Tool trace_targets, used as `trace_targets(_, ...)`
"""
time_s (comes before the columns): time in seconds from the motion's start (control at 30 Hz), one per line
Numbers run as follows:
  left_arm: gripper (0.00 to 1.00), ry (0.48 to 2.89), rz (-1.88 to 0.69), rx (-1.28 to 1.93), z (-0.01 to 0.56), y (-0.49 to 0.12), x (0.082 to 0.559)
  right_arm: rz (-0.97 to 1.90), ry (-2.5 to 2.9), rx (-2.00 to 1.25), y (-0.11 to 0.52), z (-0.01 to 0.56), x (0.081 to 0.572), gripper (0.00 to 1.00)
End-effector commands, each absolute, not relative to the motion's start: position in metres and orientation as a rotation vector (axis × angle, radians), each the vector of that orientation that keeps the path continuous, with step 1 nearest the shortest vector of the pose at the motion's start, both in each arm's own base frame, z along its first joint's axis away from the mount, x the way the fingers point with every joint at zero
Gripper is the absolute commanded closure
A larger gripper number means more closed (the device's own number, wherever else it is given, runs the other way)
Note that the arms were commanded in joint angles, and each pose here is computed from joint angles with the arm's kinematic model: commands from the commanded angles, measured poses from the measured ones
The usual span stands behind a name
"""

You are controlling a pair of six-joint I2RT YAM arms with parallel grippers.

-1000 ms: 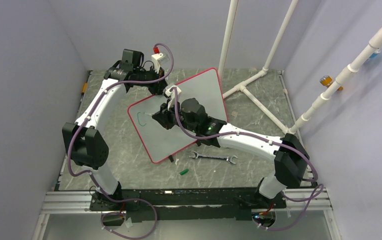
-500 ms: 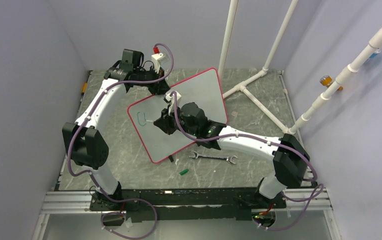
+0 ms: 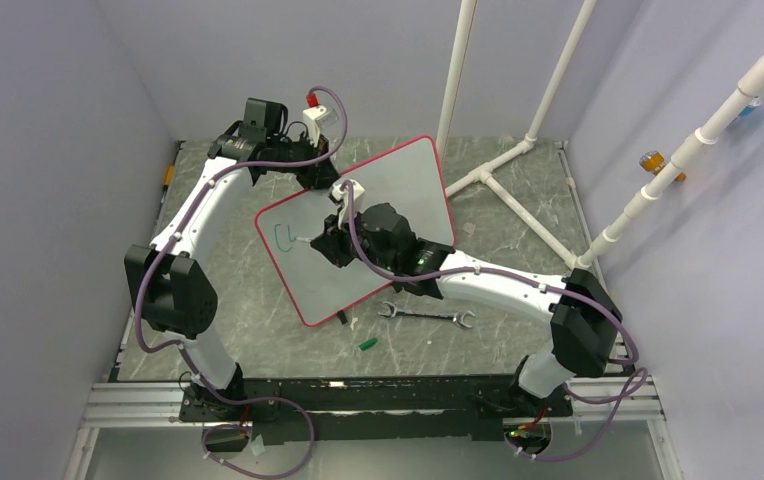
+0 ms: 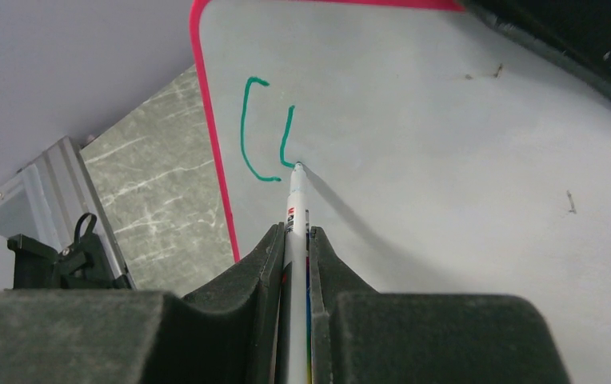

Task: Write a sentence on the whiteboard

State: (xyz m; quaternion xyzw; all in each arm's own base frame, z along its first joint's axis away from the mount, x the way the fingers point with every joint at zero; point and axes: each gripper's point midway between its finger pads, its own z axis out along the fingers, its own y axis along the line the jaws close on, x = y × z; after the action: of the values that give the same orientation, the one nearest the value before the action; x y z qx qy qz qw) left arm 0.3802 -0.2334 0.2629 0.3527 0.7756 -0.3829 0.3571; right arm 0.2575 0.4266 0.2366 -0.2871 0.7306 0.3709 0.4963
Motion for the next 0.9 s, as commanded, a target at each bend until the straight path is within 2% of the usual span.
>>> trace_targets(0.0, 1.0, 2.012, -0.87, 1.01, 0.245, -0.23, 0.38, 0.801, 1.725, -0.624, 0.421, 0.26, 0.286, 1.0)
trace_targets(0.87, 1.0, 2.013, -0.873, 1.011, 0.243, -0.23, 0.379, 0.845, 1.712, -0.634, 0.431, 0.269, 0.285, 1.0)
